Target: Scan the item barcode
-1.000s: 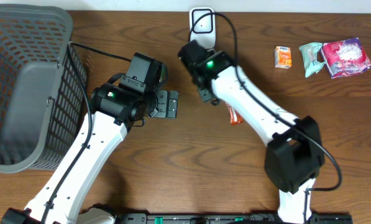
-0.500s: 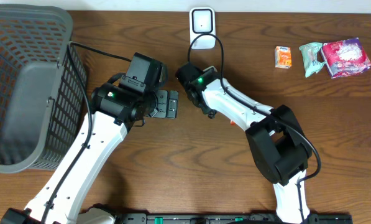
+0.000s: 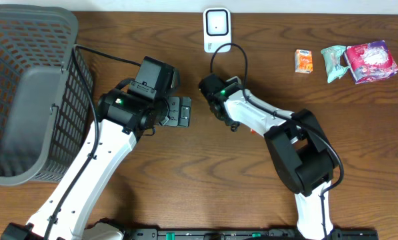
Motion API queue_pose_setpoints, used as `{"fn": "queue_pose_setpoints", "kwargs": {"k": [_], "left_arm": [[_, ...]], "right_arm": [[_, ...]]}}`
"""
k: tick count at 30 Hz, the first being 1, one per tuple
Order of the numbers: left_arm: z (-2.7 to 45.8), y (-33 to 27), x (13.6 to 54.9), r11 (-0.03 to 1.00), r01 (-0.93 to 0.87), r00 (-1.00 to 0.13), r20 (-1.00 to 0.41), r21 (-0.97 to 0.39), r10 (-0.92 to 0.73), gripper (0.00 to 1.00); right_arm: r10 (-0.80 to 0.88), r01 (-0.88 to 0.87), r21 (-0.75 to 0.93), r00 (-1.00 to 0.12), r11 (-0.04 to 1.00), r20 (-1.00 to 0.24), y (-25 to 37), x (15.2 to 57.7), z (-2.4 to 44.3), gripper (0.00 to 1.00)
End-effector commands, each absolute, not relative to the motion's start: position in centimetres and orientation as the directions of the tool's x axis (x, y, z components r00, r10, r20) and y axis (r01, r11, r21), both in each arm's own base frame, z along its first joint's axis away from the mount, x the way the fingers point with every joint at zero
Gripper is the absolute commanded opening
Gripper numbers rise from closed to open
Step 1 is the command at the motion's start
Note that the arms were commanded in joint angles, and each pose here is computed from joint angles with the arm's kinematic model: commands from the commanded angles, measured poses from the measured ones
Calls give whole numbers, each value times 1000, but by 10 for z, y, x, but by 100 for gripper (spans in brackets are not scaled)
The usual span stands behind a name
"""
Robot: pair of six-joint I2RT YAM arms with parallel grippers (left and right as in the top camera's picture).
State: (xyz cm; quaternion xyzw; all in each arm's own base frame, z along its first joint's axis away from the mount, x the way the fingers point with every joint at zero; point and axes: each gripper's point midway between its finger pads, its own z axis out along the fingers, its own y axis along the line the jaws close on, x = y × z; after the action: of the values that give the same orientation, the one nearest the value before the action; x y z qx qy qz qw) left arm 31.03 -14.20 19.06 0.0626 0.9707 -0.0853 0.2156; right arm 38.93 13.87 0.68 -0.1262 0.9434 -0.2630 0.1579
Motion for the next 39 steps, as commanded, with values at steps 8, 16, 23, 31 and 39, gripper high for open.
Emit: {"fn": "queue_pose_setpoints", "kwargs": {"k": [8,16,23,31,39], "left_arm": [[191,-141,311,978,156,-901,-427,-138,84,98],[191,-141,311,978,156,-901,-427,-138,84,98],[191,-141,311,978,156,-901,-427,-138,84,98],[191,-141,311,978,156,-901,-427,-138,84,98],[191,-141,311,978,156,-901,-427,-138,84,98]], "right_arm": [[-206,-204,-30,-971,979,-122,165,402,21,1],[-156,-168,735,-984,658,-85,214,403,86,1],[-121,-16,919,-992,395,34,213,379,79,1],[77,217,830,-975,513,207,169,378,6,1],[128,188,648,-982,738,140,99,396,1,23]]}}
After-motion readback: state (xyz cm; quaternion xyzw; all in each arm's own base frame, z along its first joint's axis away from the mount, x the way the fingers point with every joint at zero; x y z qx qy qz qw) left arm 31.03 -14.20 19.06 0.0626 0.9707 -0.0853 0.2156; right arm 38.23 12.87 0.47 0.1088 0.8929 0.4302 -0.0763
